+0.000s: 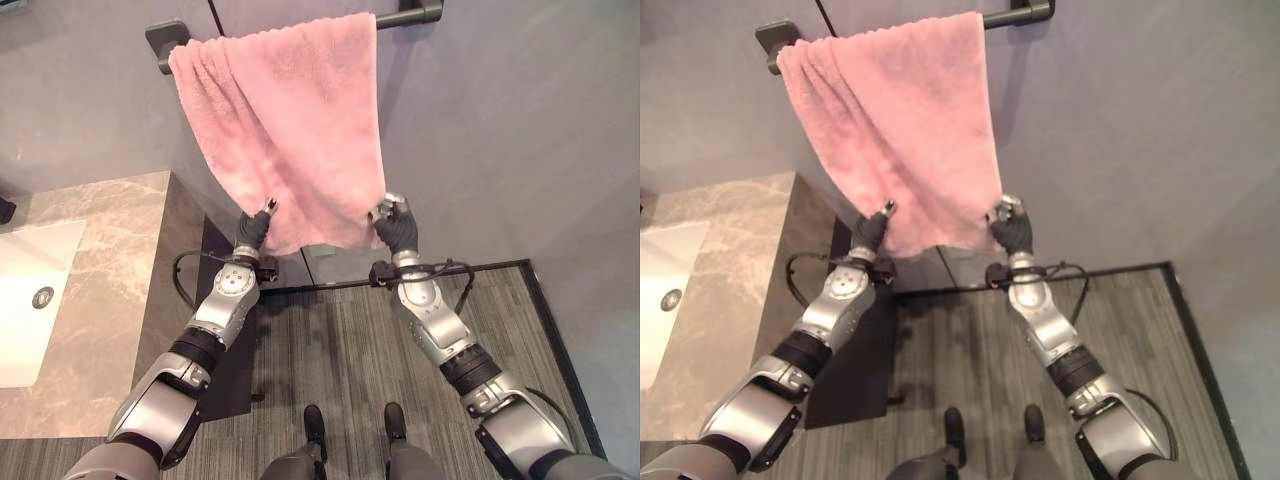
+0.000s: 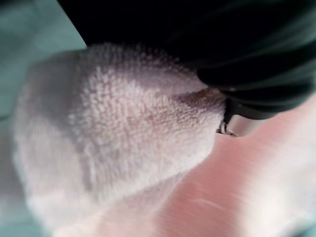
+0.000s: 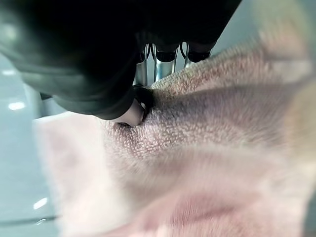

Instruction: Put brush and paste in cup on sink, flatten towel.

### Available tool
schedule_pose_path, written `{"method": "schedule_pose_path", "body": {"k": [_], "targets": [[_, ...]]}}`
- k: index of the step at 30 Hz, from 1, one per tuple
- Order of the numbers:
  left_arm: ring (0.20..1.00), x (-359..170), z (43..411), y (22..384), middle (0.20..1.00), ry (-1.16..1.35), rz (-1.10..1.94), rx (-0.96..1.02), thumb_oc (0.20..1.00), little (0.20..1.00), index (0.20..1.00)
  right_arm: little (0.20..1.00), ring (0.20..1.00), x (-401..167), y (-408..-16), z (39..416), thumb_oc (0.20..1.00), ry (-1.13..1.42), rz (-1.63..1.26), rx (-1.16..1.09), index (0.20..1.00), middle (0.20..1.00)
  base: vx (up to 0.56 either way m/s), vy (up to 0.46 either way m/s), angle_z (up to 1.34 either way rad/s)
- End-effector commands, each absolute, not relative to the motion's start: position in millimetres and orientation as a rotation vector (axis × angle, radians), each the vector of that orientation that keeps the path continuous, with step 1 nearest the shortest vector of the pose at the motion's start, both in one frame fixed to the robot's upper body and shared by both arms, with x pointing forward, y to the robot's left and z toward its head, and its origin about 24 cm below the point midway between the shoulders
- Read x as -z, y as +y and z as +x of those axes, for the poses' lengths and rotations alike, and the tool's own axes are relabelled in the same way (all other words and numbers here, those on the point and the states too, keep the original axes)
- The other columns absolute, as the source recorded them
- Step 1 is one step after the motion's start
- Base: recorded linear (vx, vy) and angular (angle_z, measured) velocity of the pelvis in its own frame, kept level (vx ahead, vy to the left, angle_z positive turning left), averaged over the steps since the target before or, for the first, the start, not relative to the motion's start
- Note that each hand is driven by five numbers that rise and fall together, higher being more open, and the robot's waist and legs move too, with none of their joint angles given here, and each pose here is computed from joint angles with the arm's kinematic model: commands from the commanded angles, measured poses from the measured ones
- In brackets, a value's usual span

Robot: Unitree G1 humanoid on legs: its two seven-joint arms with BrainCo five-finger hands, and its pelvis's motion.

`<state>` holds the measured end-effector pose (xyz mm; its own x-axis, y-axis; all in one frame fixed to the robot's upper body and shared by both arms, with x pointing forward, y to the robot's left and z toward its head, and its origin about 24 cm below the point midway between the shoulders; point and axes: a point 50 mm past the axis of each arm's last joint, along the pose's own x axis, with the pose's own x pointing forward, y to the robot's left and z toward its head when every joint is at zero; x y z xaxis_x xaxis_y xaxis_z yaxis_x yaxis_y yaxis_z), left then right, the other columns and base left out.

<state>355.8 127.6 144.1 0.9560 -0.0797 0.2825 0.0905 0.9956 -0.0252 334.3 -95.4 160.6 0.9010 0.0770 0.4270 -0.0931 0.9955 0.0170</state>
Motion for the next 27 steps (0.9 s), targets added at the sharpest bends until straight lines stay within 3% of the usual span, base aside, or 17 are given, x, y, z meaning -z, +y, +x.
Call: {"method": "schedule_pose_path", "body": {"k": [1,9,24,25,27], "targets": [[0.200,-216,345,142,0.200,-0.623,-0.035,0.043,0.200,0.200,0.200,0.200,0.200,-234,-90,324,0.200,-0.761,0.106,-0.069,0.200,0.200,0.05,-0.044,0.00],[0.200,-234,328,148,0.200,-0.735,-0.043,0.046,0.200,0.200,0.200,0.200,0.200,-244,-87,308,0.200,-0.840,0.115,-0.138,0.200,0.200,0.01,-0.011,0.01],[0.200,-135,358,150,0.200,-0.278,0.030,0.026,0.200,0.200,0.200,0.200,0.200,-185,-75,318,0.200,-0.587,0.129,-0.174,0.200,0.200,0.00,0.001,0.00],[0.200,-135,360,149,0.200,-0.276,0.034,0.022,0.200,0.200,0.200,0.213,0.213,-183,-74,319,0.213,-0.579,0.127,-0.176,0.213,0.213,-0.04,0.015,0.00],[0.200,-138,364,144,0.200,-0.279,0.025,0.016,0.200,0.200,0.200,0.420,0.420,-183,-71,321,0.420,-0.571,0.119,-0.177,0.420,0.420,-0.04,0.018,-0.03]]}}
